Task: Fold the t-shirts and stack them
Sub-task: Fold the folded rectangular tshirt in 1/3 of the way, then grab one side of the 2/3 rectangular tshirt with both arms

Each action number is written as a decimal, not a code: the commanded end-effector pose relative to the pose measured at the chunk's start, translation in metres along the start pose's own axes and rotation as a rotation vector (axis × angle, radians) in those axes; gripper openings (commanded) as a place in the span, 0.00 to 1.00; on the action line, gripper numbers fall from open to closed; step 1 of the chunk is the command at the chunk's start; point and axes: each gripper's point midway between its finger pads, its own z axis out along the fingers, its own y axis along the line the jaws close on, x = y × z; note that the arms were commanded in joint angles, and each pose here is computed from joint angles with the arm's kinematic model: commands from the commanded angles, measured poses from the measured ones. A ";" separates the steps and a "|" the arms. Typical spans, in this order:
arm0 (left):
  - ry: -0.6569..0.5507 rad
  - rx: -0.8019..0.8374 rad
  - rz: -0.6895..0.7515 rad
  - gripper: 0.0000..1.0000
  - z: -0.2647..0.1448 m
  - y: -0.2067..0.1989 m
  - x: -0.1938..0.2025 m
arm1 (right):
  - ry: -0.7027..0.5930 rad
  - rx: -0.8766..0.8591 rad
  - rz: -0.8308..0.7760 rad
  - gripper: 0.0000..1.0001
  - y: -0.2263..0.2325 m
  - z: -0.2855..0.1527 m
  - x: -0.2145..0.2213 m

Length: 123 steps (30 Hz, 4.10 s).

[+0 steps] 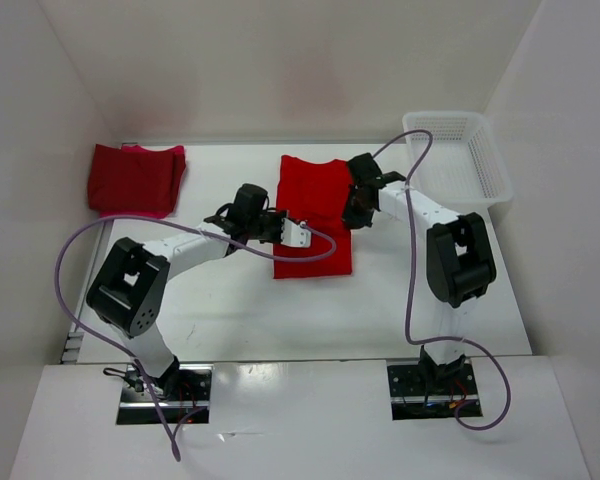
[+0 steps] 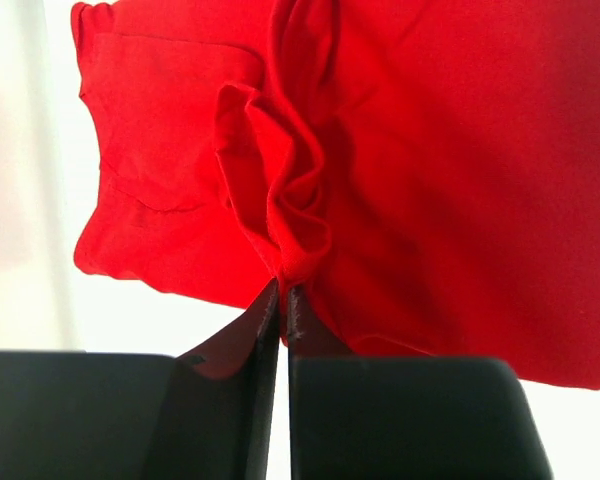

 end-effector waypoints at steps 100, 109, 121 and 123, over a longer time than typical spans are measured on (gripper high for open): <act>0.012 0.414 0.380 0.62 -0.007 -0.145 0.017 | 0.251 -0.115 0.075 0.54 -0.037 0.006 0.111; 0.012 0.485 0.380 0.70 -0.015 -0.153 0.017 | 0.245 -0.103 0.083 0.54 -0.038 0.010 0.110; 0.008 0.475 0.357 0.70 -0.014 -0.145 0.011 | 0.245 -0.103 0.083 0.54 -0.038 0.010 0.110; 0.011 0.474 0.345 0.69 -0.012 -0.148 0.014 | 0.245 -0.103 0.083 0.54 -0.038 0.010 0.110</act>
